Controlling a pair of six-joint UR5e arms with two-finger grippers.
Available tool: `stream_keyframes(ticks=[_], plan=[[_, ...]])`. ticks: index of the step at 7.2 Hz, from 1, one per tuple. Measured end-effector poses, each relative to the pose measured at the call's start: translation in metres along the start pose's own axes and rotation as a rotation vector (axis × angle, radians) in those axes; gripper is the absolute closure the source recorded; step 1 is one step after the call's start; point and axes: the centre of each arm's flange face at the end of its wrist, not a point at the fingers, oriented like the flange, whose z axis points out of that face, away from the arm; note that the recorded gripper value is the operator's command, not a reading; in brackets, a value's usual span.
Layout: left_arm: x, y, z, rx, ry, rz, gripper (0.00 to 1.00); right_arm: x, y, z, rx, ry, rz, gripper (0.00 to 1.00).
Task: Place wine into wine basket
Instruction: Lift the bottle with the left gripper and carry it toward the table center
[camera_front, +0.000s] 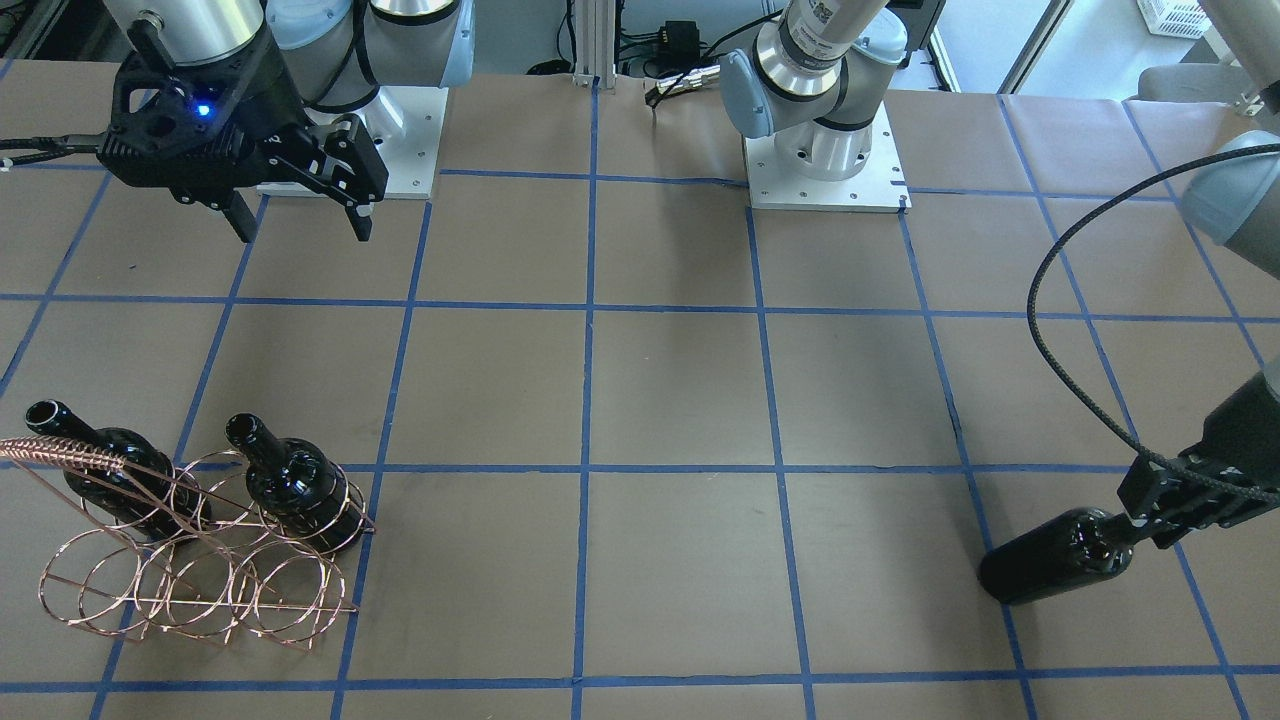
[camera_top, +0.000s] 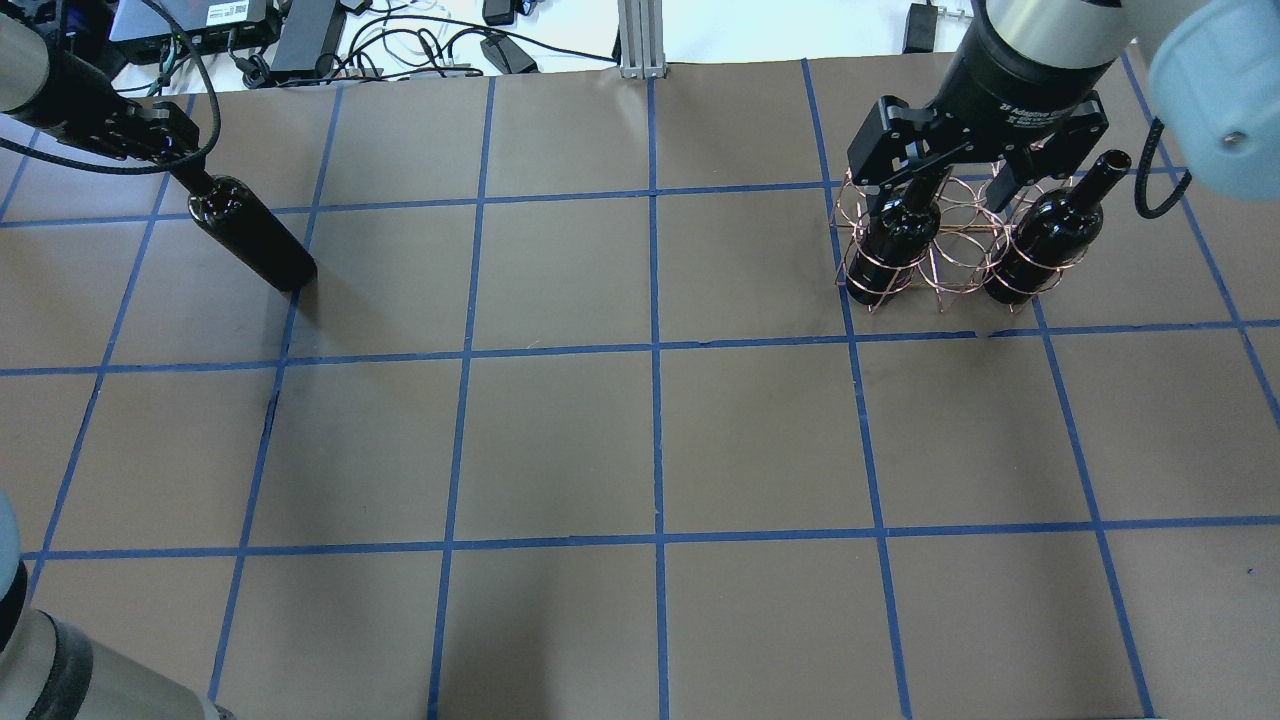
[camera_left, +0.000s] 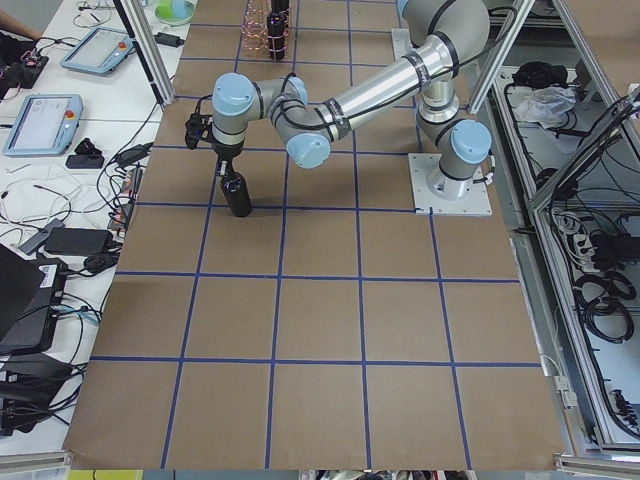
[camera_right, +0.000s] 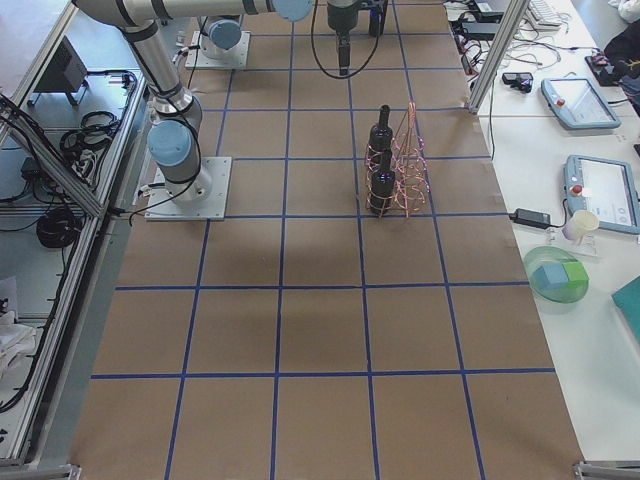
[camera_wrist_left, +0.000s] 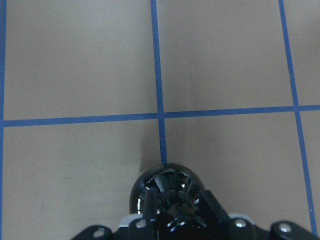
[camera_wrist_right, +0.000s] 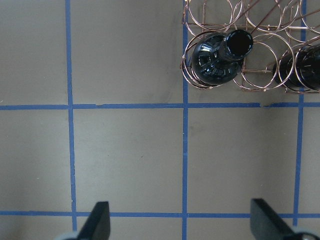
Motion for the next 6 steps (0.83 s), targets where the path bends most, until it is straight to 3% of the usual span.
stream_keyframes(ticks=[2, 4, 6], plan=[[0.043, -0.007, -0.021, 0.015, -0.02, 0.019, 1.0, 0.0, 0.0, 0.001, -0.002, 0.002, 0.0, 0.0], [0.168, -0.008, -0.048, 0.008, -0.073, -0.014, 1.0, 0.001, 0.0, 0.001, -0.002, 0.009, 0.001, 0.0], [0.309, 0.019, -0.059, 0.0, -0.095, -0.071, 1.0, 0.002, 0.0, 0.001, -0.002, 0.011, 0.001, 0.0]])
